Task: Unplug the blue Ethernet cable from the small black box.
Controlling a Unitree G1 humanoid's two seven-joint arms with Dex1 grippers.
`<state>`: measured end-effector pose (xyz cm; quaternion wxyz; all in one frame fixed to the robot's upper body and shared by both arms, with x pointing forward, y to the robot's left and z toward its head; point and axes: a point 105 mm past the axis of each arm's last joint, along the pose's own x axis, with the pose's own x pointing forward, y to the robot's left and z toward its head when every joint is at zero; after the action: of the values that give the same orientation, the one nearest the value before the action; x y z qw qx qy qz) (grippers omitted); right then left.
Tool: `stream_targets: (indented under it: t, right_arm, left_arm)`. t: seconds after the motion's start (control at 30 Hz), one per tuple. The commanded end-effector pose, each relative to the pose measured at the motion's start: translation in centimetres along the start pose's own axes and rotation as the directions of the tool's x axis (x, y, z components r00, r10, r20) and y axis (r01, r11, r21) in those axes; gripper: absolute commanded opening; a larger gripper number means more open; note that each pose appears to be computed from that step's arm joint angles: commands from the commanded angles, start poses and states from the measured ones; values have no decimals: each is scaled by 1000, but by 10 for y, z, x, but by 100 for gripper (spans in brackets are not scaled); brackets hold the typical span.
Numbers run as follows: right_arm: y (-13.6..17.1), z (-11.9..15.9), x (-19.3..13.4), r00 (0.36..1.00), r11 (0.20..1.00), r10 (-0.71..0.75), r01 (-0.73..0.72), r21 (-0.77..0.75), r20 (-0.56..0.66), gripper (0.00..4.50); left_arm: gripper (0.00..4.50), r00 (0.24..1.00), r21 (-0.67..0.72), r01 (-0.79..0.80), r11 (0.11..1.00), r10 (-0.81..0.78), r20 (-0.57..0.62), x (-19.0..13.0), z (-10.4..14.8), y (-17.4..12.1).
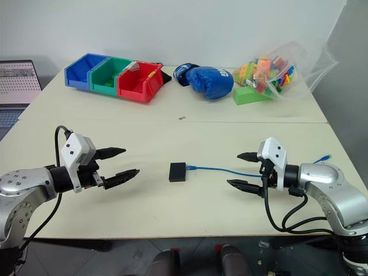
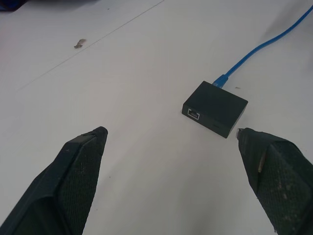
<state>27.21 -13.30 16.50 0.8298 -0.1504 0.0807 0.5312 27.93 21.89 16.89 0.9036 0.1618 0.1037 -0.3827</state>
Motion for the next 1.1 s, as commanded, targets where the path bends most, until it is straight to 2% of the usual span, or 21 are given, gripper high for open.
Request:
stream_targets:
  t: [0.03,0.47,0.73,0.93,1.1]
  right_arm:
    - [2,15,-2,1000,999,7,-5,-53,29,443]
    - [2,12,10,1000,998,5,-4,-56,30,443]
    - [-13,-3,76,1000,996,-10,8,-92,-24,443]
    - [-16,-13,117,995,989,40,-52,-138,-91,443]
    - [-16,-19,136,986,981,102,-121,-150,-130,443]
  left_arm:
    - [450,997,48,35,998,-38,64,1,16,-9]
    - [450,997,44,66,997,-68,36,1,11,-14]
    - [450,990,54,132,990,-130,-49,11,-7,-22]
    - [450,974,50,225,973,-224,-38,13,-10,-35]
    - [450,963,39,268,963,-267,-23,14,-11,-42]
